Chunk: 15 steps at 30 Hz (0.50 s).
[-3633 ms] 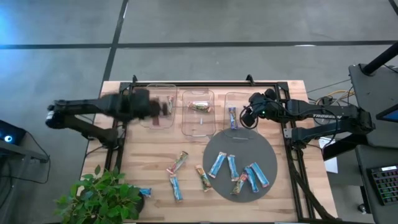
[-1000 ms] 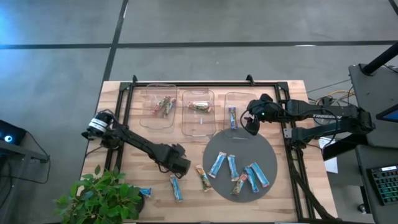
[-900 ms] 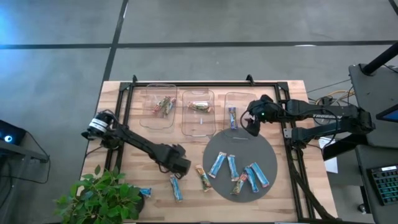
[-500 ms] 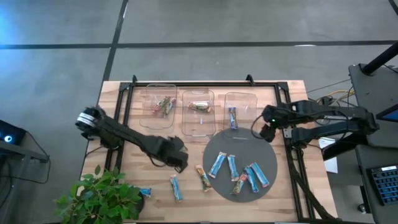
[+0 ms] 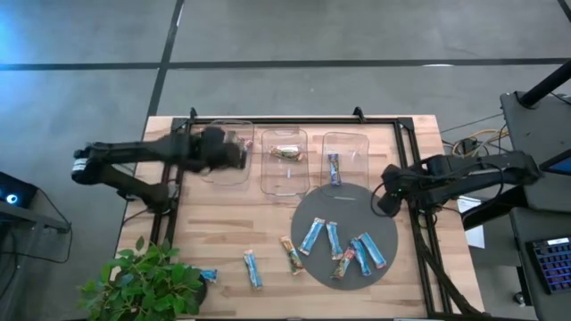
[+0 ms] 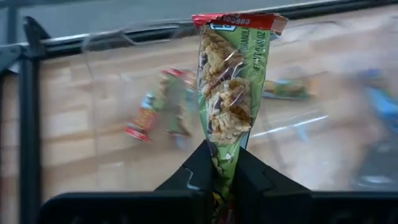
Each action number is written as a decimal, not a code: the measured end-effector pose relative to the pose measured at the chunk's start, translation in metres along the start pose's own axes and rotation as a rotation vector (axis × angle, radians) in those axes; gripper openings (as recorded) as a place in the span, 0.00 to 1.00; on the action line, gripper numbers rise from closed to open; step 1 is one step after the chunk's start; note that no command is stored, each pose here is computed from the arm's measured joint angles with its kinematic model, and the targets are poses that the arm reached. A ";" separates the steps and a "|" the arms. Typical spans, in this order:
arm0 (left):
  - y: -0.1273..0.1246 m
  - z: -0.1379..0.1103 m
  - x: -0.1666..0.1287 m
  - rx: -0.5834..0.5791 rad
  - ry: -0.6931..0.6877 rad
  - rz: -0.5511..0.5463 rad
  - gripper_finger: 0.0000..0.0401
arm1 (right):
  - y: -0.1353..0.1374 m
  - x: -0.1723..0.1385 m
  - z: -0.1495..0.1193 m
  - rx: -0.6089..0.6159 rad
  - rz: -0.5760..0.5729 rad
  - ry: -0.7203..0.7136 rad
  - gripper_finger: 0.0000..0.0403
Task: Pick and place Granola Bars by type
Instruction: Put the red snack bar into the left transparent bin
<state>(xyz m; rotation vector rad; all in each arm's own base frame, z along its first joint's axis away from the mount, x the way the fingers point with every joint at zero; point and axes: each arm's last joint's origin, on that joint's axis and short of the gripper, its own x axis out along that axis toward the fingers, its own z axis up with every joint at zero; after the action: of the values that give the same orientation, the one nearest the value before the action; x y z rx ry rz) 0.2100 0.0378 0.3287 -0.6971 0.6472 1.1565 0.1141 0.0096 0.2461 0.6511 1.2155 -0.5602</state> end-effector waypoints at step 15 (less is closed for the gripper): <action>0.020 0.016 0.092 0.100 0.161 0.093 0.19 | 0.007 0.009 0.000 -0.017 -0.018 0.080 0.54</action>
<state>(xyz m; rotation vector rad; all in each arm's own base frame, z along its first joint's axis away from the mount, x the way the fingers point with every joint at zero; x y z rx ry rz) 0.2174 0.1085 0.2652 -0.6854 0.8754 1.1520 0.1212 0.0134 0.2389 0.6538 1.3005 -0.5423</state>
